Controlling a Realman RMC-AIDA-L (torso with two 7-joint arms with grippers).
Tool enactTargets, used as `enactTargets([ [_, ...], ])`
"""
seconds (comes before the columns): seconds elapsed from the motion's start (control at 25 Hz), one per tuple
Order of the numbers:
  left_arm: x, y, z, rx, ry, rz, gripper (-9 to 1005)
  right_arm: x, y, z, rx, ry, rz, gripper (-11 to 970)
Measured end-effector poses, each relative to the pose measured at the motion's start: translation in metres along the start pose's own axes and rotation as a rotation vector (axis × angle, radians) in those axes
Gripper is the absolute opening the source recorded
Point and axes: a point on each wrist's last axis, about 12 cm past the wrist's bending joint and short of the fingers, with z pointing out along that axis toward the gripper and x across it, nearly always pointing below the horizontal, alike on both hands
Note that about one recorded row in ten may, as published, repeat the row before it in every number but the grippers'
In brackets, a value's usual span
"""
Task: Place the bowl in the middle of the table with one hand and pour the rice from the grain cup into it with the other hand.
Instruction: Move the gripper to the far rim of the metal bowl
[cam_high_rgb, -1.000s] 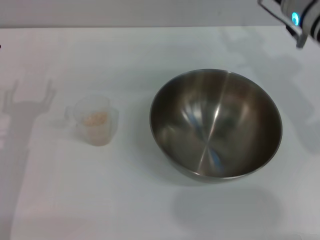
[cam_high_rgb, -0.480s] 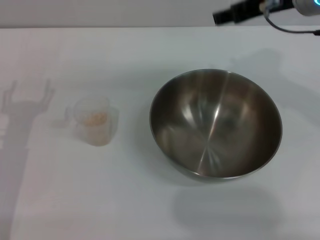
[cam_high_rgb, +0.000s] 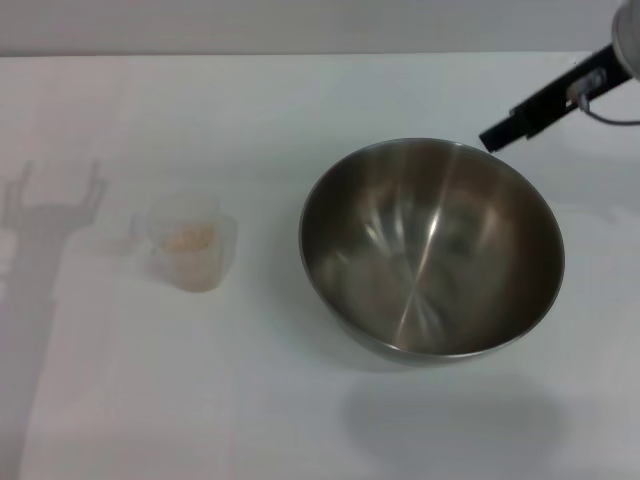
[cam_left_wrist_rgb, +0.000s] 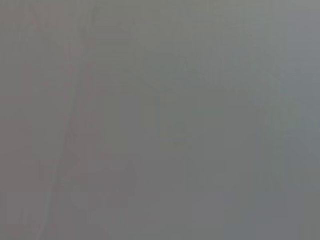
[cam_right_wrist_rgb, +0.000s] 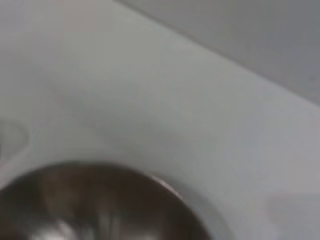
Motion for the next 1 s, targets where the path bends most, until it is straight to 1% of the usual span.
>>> enactTargets([
  [0.32,0.0,-0.001,0.0,0.008,-0.004,0.0,829,0.008,-0.007,0.024,-0.004,0.075,-0.028,632],
  [0.52,0.0,-0.002,-0.001,0.009,-0.002,-0.001,827,0.013,-0.008,0.041,-0.029,0.105,-0.039,633],
  [0.72,0.0,-0.002,-0.001,0.008,0.003,-0.001,826,0.015,-0.005,0.054,-0.049,0.118,-0.046,605],
  [0.96,0.001,-0.001,-0.001,0.007,0.004,0.0,825,0.015,-0.006,0.058,-0.048,0.109,-0.062,571],
  [1.0,0.001,-0.001,-0.001,0.006,0.004,0.0,824,0.016,-0.006,0.059,-0.047,0.109,-0.064,525],
])
